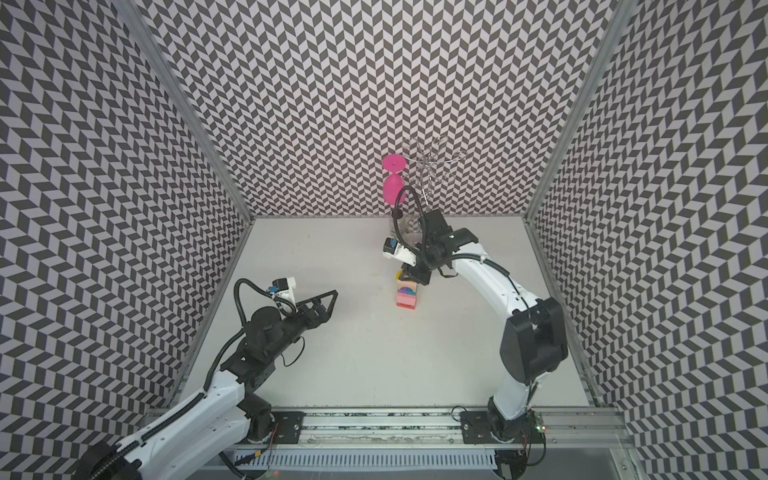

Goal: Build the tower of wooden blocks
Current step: 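Lower the yellow block with the right gripper onto the pink top block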

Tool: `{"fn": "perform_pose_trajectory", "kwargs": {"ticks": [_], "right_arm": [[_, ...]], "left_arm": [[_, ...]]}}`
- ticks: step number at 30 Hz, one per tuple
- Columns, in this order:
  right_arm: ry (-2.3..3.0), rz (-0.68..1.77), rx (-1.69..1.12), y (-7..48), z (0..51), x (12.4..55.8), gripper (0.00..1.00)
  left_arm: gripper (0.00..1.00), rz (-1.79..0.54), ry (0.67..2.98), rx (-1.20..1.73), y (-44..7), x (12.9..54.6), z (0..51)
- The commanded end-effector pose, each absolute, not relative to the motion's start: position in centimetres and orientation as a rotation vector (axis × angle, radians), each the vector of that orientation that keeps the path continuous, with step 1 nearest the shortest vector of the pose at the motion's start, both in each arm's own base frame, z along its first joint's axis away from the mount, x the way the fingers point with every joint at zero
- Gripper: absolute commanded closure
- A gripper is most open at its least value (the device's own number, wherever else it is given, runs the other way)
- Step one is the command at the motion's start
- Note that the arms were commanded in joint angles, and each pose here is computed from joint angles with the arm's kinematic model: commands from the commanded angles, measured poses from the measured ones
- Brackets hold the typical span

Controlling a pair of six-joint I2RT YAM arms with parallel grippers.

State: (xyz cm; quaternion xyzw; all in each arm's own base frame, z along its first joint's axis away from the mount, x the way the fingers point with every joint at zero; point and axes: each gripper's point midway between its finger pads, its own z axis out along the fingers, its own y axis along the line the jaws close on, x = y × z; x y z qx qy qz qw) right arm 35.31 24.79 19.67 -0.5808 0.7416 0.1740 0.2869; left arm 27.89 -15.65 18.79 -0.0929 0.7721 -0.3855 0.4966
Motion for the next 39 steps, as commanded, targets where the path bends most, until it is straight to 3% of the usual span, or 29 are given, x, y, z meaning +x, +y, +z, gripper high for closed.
{"fn": "perform_pose_trajectory", "kwargs": {"ticks": [1, 39], "right_arm": [[1.894, 0.446, -1.530, 25.2, 21.2, 35.9, 1.00], [1.993, 0.517, -1.508, 24.8, 16.7, 38.0, 1.00]], "left_arm": [[0.01, -0.910, 1.828, -0.210, -15.8, 28.6, 20.6], [0.01, -0.874, 1.839, -0.208, -15.7, 28.8, 20.5]]}}
